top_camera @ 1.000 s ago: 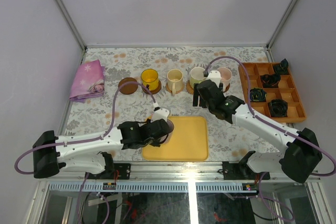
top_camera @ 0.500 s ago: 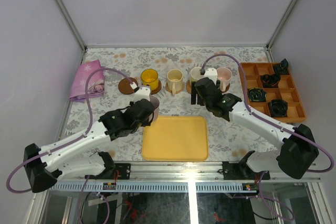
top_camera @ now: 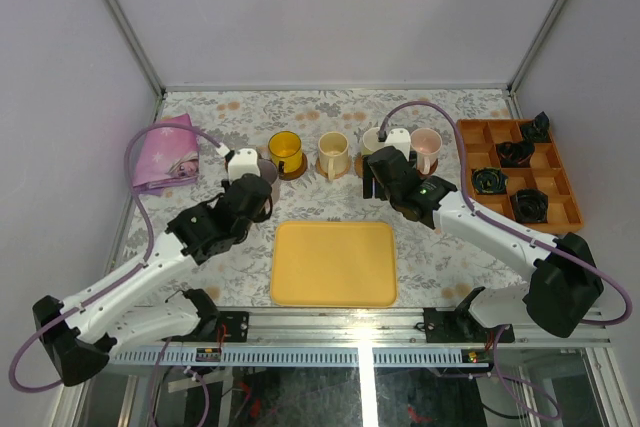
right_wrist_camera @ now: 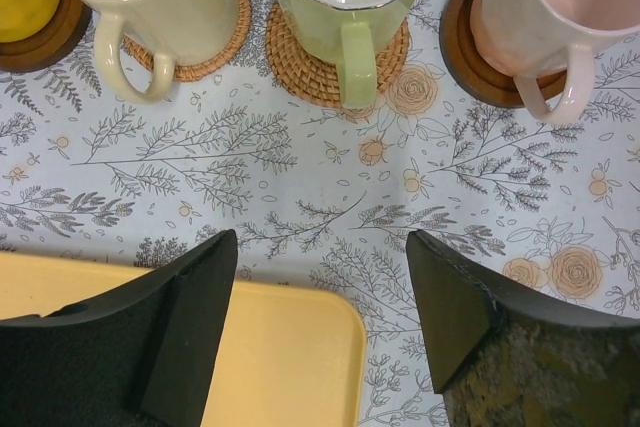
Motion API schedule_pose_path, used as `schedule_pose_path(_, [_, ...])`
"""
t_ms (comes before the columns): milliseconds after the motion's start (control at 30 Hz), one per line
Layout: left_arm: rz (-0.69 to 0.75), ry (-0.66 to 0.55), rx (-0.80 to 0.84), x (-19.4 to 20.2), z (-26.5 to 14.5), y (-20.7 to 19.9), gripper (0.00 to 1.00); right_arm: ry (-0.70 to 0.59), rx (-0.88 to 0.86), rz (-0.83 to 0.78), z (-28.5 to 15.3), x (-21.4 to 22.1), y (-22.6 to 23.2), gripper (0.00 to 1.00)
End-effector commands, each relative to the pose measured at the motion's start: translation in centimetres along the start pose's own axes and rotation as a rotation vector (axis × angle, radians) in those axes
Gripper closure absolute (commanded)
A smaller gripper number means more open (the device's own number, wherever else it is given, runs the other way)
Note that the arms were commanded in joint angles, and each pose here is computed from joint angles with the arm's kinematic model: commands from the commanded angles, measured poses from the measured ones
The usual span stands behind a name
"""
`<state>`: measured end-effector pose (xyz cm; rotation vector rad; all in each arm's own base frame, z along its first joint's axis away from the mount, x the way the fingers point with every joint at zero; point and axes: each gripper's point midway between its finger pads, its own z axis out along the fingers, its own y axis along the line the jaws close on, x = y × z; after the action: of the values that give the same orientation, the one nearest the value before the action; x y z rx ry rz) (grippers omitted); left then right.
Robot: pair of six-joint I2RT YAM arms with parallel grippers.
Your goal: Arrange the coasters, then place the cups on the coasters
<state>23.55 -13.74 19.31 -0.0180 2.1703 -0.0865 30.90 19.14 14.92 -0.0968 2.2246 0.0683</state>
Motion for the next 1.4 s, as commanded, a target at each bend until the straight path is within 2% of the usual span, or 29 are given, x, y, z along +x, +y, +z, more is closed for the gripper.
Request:
schedule_pose_path(0, [-0.109, -0.199, -0.039, -6.9, 0.6, 1.1, 1.0, -0.101, 0.015, 0.023, -0.3, -3.5, 0.1, 0.24])
schedule_pose_path(300, [-0.142, -0.217, -0.066, -10.3, 7.4, 4.9, 1.0, -0.181, 0.032, 0.017, -1.1, -5.8, -0.5, 0.25])
schedule_pose_path(500, [-0.125, -0.293, -0.016, -12.4, 11.4, 6.9, 1.0, -0.247, 0.076, -0.022, -1.7, -7.3, -1.5, 0.25])
schedule_pose_path(600, [-0.107, -0.293, 0.006, -12.4, 13.5, 7.5, 1.0, -0.257, 0.092, -0.033, -1.9, -7.7, -1.9, 0.25])
schedule_pose_path(767, [-0.077, -0.22, 0.017, -10.8, 16.7, 8.3, 1.0, -0.263, 0.097, -0.027, -2.1, -7.8, -2.2, 0.25])
schedule_pose_path(967, [-0.07, -0.154, 0.001, -9.1, 18.9, 9.7, 1.0, -0.255, 0.093, -0.023, -1.7, -7.5, -2.1, 0.25])
schedule_pose_path(1367, [-0.071, -0.148, -0.026, -8.5, 20.2, 10.6, 1.0, -0.23, 0.077, -0.018, -0.9, -7.2, -1.4, 0.25])
